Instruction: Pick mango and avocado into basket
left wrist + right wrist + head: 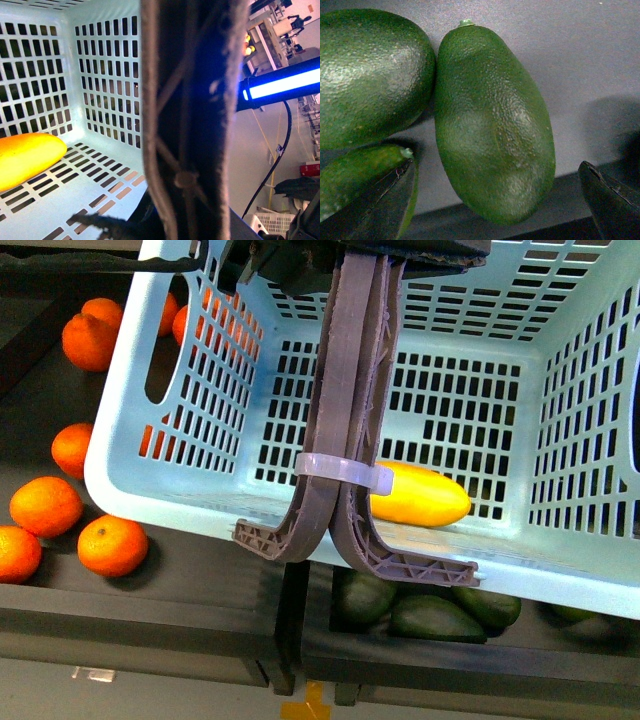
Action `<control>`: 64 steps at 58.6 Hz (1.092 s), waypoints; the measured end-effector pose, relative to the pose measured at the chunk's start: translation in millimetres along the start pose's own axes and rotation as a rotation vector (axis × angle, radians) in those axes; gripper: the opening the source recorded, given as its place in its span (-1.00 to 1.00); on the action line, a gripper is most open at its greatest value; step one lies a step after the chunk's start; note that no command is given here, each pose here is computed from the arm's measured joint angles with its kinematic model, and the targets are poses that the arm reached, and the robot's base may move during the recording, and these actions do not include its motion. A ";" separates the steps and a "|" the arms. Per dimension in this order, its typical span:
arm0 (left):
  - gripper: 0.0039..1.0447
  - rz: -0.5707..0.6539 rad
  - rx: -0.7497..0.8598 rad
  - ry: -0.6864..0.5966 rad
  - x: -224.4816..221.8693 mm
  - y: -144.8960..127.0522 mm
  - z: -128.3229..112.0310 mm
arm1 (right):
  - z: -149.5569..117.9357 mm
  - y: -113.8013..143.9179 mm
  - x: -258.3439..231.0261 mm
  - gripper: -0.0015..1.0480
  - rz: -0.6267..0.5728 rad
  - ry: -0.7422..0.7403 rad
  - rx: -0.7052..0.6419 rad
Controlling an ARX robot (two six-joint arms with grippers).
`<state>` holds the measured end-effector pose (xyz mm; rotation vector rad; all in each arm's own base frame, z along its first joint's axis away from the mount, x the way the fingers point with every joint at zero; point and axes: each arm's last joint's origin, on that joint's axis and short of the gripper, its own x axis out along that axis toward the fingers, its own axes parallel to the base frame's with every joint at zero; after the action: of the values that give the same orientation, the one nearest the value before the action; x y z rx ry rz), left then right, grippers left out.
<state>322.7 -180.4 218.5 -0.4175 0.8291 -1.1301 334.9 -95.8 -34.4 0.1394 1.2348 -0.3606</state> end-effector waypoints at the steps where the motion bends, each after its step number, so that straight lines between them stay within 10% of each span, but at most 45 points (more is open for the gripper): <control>1: -0.90 0.000 0.000 0.000 0.0 0.0 0.0 | 0.1 0.2 2.1 0.83 0.000 0.000 0.000; 16: -0.90 0.000 0.000 0.000 0.0 0.0 0.0 | -2.6 3.2 20.8 0.83 0.000 0.011 0.002; 35: -0.90 -0.001 -0.001 0.001 0.0 0.0 0.0 | 1.7 -2.0 11.8 0.03 -0.007 -0.011 0.062; 64: -0.90 -0.001 0.000 0.000 0.0 0.0 0.0 | 46.1 -47.8 -120.3 -0.01 0.055 -0.307 0.260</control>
<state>322.7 -180.4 218.5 -0.4181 0.8296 -1.1310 325.9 -130.9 98.1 0.3283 0.8762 -0.4759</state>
